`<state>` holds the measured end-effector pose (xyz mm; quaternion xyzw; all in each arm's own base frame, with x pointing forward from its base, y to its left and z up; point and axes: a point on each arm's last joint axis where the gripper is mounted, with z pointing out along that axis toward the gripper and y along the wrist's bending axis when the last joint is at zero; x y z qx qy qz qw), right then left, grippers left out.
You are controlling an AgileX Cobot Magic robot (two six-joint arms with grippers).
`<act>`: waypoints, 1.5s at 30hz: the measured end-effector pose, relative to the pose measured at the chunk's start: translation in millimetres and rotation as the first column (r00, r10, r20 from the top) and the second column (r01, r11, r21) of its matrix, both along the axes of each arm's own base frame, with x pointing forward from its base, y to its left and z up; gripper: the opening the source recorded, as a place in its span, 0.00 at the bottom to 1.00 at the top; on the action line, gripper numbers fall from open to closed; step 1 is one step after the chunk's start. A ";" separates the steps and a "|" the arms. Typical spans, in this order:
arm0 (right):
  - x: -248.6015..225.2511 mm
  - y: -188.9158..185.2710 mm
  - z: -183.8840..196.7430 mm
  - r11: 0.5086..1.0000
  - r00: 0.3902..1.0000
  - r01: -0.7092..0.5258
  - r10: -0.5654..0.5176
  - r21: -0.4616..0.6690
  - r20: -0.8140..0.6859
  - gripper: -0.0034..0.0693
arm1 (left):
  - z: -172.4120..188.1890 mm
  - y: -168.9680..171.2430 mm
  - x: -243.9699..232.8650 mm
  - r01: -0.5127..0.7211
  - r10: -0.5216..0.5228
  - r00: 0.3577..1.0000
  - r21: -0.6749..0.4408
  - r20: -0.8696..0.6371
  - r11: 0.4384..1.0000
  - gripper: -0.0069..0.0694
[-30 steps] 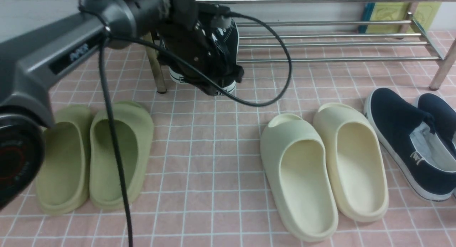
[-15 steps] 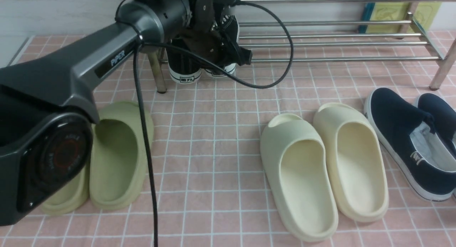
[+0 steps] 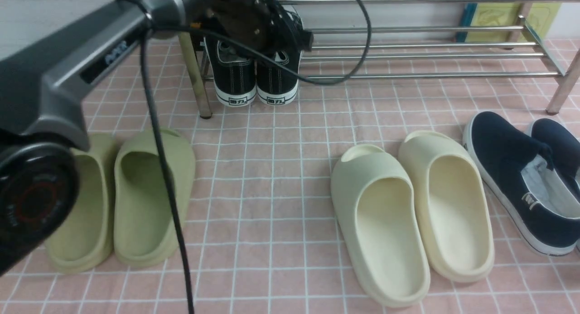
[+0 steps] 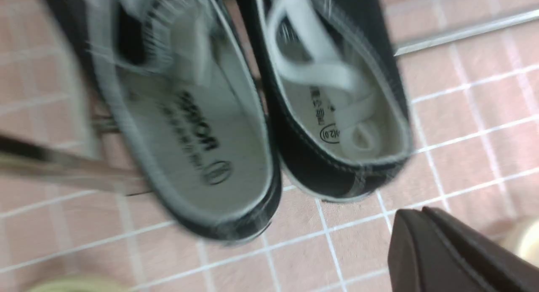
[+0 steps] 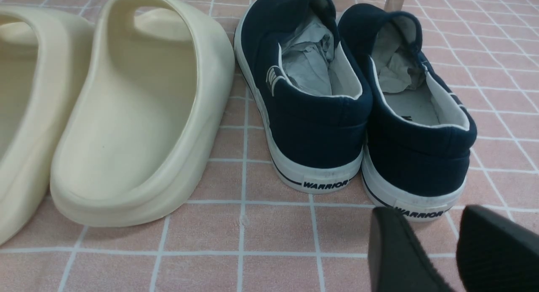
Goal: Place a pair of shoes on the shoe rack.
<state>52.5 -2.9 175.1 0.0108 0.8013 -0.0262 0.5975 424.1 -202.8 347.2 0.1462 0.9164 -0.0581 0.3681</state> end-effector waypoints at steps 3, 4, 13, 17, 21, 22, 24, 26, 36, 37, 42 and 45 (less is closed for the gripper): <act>0.0 0.0 0.0 1.000 1.000 0.000 0.000 0.000 0.000 0.38 | 54.0 20.3 -34.0 0.000 -0.001 0.999 0.025 0.052 1.000 0.11; 0.0 0.0 0.0 1.000 1.000 0.000 0.000 0.000 0.000 0.38 | 67.4 26.4 -44.0 -0.003 0.001 0.998 0.032 0.066 0.999 0.11; 0.0 0.0 0.0 1.000 1.000 0.000 0.000 0.000 0.000 0.38 | 156.2 92.4 -155.2 -0.069 0.057 0.981 0.060 0.186 0.996 0.12; 0.0 0.0 0.0 1.000 1.000 0.000 0.000 0.000 0.000 0.38 | 149.7 121.2 -210.3 -0.096 0.086 0.979 0.041 0.185 0.995 0.12; 0.0 0.0 0.0 1.000 1.000 0.000 0.000 0.000 0.000 0.38 | 125.4 142.2 -251.9 -0.119 0.116 0.977 0.010 0.180 0.993 0.12; 0.0 0.0 0.0 1.000 1.000 0.000 0.000 0.000 0.000 0.38 | 120.2 146.9 -261.3 -0.124 0.122 0.976 0.000 0.182 0.992 0.12; 0.0 0.0 0.0 1.000 1.000 0.000 0.000 0.000 0.000 0.38 | 104.8 159.4 -285.9 -0.140 0.142 0.971 -0.029 0.191 0.990 0.12; 0.0 0.0 0.0 1.000 1.000 0.000 0.000 0.000 0.000 0.38 | 92.8 169.4 -305.1 -0.151 0.159 0.965 -0.054 0.208 0.987 0.12; 0.0 0.0 0.0 1.000 1.000 0.000 0.000 0.000 0.000 0.38 | 49.6 190.0 -343.0 -0.213 0.229 0.957 -0.106 0.177 0.971 0.13; 0.0 0.0 0.0 1.000 1.000 0.000 0.000 0.000 0.000 0.38 | 49.1 191.5 -344.3 -0.222 0.236 0.956 -0.098 0.172 0.970 0.13; 0.0 0.0 0.0 1.000 1.000 0.000 0.000 0.000 0.000 0.38 | 48.1 195.6 -347.5 -0.227 0.233 0.956 -0.055 0.178 0.972 0.12; 0.0 0.0 0.0 1.000 1.000 0.000 0.000 0.000 0.000 0.38 | 49.5 199.5 -354.4 -0.178 0.174 0.959 0.000 0.225 0.984 0.11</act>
